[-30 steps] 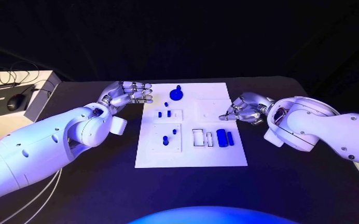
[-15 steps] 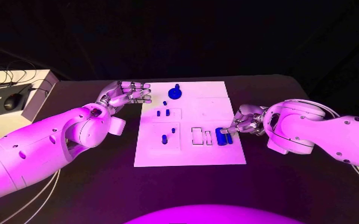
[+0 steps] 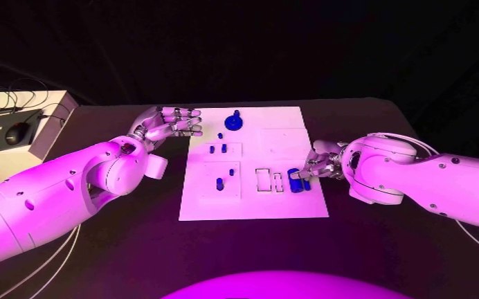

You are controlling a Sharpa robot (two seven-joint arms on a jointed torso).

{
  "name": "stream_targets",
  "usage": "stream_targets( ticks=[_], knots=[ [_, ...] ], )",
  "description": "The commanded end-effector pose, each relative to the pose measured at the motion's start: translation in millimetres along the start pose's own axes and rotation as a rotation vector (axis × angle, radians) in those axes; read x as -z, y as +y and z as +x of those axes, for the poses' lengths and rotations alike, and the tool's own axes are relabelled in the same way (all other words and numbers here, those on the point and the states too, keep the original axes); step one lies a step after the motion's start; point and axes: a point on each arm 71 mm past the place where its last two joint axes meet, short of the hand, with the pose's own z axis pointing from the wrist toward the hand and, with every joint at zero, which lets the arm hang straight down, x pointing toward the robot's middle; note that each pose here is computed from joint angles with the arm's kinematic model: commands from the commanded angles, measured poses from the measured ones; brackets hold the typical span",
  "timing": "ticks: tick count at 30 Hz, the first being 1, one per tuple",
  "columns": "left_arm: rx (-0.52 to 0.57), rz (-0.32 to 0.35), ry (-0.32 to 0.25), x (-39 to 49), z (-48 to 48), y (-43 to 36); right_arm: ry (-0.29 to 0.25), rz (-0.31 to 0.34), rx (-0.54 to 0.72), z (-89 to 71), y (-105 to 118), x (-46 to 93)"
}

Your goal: Assemble the parts on the task board

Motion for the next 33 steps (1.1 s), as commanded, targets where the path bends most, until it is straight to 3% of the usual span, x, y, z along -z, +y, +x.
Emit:
stream_targets(
  ticks=[1, 33],
  knots=[
    [0.010, 0.007, 0.014, 0.0, 2.4, -0.7, -0.013, 0.011, 0.066, 3.3, 0, -3.2],
    [0.010, 0.002, 0.014, 1.5, 1.1, -1.0, 0.003, 0.002, 0.161, 22.5, 15, -22.6]
  ],
)
